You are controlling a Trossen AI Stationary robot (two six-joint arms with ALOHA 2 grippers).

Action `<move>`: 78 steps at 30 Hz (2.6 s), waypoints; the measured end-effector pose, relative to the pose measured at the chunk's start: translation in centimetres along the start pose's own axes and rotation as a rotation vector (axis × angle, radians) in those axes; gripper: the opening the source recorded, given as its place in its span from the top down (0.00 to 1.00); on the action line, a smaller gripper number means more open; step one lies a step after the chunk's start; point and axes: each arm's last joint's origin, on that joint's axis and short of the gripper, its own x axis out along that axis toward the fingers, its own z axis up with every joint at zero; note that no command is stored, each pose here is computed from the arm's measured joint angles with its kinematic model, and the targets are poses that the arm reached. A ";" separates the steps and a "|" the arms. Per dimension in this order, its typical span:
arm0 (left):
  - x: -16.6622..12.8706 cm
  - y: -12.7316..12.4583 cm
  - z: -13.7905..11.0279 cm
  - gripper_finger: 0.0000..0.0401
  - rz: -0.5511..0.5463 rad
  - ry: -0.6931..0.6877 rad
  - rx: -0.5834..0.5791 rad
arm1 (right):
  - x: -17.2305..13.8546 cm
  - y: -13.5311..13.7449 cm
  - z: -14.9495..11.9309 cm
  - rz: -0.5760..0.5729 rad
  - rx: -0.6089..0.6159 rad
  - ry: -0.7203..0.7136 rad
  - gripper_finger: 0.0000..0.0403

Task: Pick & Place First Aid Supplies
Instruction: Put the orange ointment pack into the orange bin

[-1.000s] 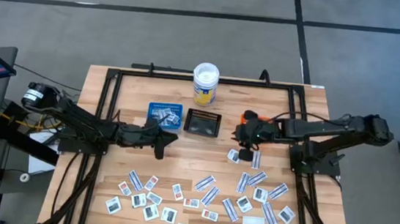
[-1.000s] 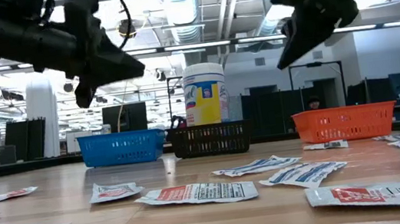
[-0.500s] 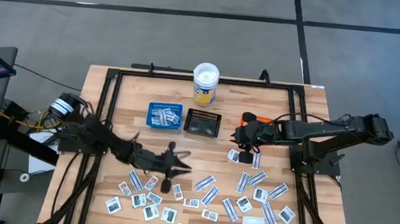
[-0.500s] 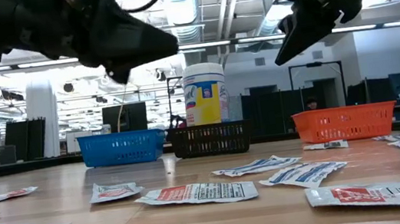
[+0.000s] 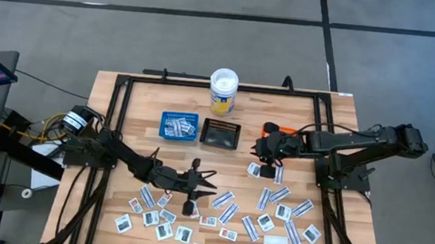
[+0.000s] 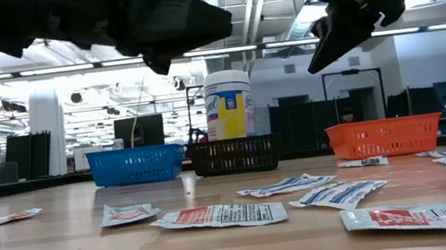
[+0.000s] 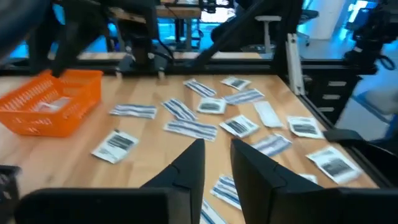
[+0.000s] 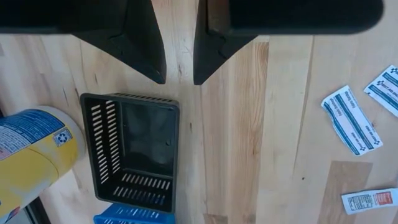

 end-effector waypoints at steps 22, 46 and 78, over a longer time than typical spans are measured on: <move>1.9 0.0 1.5 0.77 0.104 0.449 -0.106 | 0.0 0.0 0.0 0.000 0.000 -0.001 0.81; -0.8 0.0 -3.6 0.77 -0.065 0.744 -0.179 | 0.0 0.0 -0.1 0.001 -0.002 0.007 0.81; -0.7 -2.0 -6.5 0.77 -0.130 0.627 -0.130 | 0.0 0.0 -0.1 0.001 -0.002 0.007 0.81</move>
